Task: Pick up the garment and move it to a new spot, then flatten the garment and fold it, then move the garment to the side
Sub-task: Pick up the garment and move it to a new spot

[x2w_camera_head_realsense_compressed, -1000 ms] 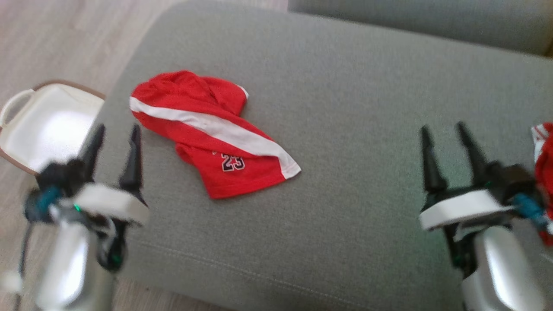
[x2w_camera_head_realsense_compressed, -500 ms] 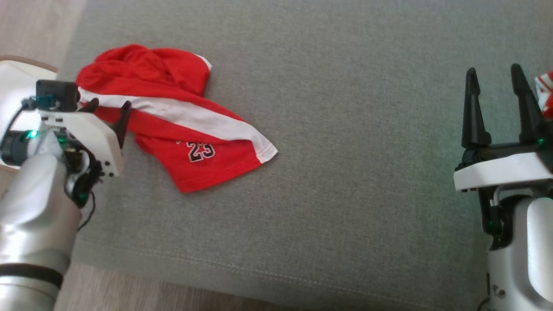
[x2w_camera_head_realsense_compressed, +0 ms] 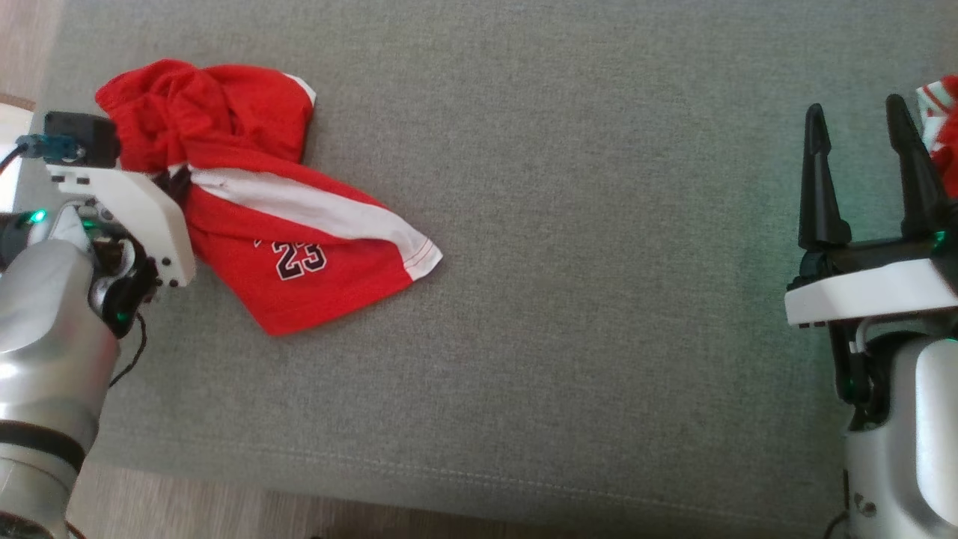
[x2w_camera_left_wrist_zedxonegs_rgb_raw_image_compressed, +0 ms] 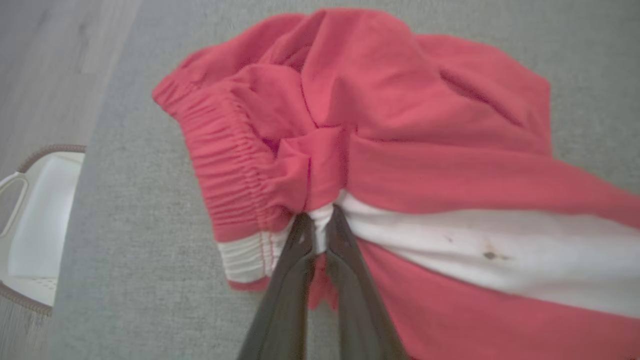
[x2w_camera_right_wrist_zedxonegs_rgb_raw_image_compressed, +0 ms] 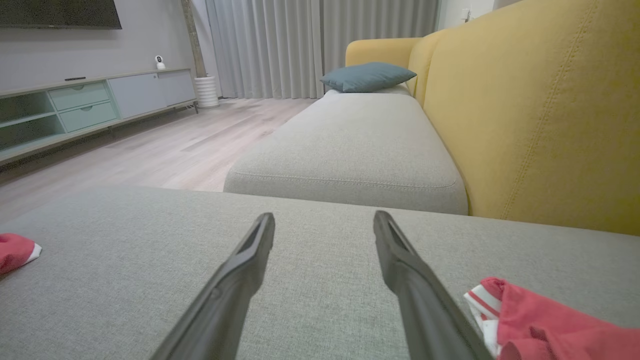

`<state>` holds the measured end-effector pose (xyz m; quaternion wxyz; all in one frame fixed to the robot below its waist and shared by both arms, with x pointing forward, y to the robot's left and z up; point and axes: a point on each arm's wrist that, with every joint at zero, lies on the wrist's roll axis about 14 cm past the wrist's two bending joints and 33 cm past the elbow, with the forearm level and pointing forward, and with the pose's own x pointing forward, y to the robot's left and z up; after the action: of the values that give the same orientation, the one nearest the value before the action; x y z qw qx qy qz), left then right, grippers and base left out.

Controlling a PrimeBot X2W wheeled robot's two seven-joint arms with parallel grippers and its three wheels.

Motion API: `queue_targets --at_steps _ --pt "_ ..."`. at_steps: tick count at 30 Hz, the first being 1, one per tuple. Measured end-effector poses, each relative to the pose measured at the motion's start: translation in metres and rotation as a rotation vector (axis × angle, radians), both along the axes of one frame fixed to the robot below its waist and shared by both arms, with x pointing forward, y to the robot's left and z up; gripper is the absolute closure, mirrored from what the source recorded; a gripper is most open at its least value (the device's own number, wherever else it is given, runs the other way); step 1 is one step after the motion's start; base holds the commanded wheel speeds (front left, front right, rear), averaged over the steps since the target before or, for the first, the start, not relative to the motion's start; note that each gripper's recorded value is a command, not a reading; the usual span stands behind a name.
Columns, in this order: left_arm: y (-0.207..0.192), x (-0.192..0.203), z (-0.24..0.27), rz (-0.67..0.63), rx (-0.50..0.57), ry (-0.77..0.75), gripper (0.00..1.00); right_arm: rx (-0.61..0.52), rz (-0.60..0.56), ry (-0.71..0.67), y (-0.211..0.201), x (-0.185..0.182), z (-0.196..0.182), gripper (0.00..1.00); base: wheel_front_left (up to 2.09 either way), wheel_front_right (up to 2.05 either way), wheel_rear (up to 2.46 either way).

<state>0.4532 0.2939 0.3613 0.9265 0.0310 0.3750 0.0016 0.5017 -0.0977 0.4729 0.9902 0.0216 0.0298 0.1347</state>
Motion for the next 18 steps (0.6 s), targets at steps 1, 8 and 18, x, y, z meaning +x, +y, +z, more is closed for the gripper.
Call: queue_targets --at_steps 1,8,18 --pt "-0.001 0.003 0.004 -0.003 0.0 -0.021 1.0 -0.001 -0.001 -0.002 0.0 -0.001 0.001 0.0 0.0 0.0 0.0" --pt "0.0 0.013 0.035 -0.017 0.008 -0.19 1.0 0.023 -0.006 -0.026 -0.002 -0.008 0.014 0.0 0.0 0.0 0.0" --pt "-0.024 0.04 0.128 -0.077 -0.021 -0.54 1.0 0.084 -0.028 -0.093 -0.012 -0.03 0.044 0.0 0.0 0.0 0.0"
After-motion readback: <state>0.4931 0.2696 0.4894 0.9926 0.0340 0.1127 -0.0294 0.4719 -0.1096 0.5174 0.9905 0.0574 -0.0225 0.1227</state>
